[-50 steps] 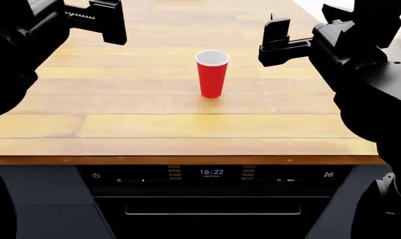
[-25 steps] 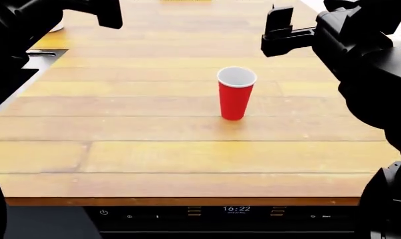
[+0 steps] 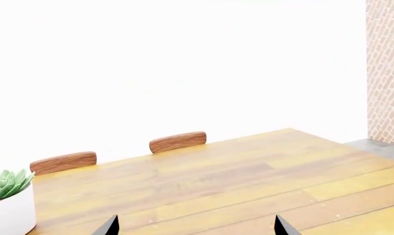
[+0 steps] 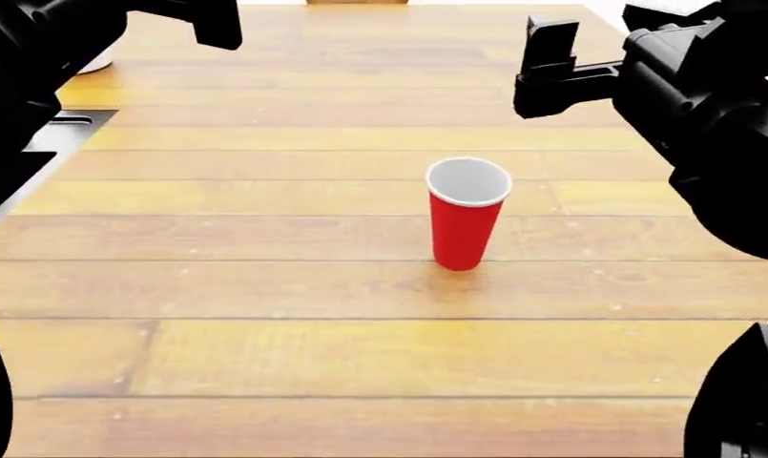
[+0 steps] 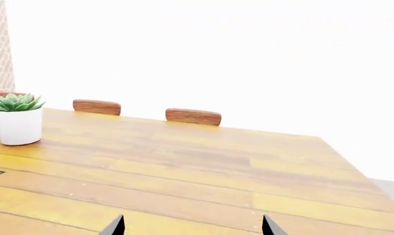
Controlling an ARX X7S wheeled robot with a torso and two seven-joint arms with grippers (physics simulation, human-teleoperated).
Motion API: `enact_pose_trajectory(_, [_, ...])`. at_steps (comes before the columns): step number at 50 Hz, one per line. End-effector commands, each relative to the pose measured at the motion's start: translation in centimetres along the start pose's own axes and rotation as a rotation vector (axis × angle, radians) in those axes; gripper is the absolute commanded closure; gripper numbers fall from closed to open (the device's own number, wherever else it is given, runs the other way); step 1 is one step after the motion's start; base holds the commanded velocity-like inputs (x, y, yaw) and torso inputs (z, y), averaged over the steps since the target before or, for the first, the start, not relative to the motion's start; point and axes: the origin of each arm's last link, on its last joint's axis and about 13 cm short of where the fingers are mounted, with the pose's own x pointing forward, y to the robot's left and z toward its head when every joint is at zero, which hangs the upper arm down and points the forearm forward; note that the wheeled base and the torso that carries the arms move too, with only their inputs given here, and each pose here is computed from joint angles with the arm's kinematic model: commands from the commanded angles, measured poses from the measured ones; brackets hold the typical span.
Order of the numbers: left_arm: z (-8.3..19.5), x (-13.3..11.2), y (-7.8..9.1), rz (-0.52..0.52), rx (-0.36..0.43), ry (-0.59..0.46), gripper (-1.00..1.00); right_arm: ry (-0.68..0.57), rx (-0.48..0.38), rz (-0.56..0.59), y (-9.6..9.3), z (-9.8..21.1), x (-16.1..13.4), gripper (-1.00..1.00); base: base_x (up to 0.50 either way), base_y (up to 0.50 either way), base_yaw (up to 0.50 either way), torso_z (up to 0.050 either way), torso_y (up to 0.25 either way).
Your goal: Pick the cup and kettle non electric and place them in the sink. Then turn on the water.
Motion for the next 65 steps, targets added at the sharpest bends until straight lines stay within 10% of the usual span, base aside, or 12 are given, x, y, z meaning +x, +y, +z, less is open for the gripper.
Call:
enact_pose_trajectory(1, [-0.1,-0.1,0.1,-0.013,-0.014,-0.006,-1.0,0.069,-0.019,0.137,-1.0,-0.2,-2.8,-1.0,0.0,0.0,0.0,0.0,0.0])
enact_pose_trajectory(20, [0.1,-0.2,0.4,-0.024,-0.017,-0.008,-1.0,0.254,-0.161,0.333,-1.5,-2.7,-5.1,-1.0,0.0,0.0,0.0,0.0,0.0])
enact_pose_trajectory(65, [-0.6,0.0,0.4,-0.019,-0.024,0.007,-1.0,0.414,-0.161,0.309,-0.2,-8.2,-2.9,-1.0,0.0,0.0,0.0,0.0,0.0])
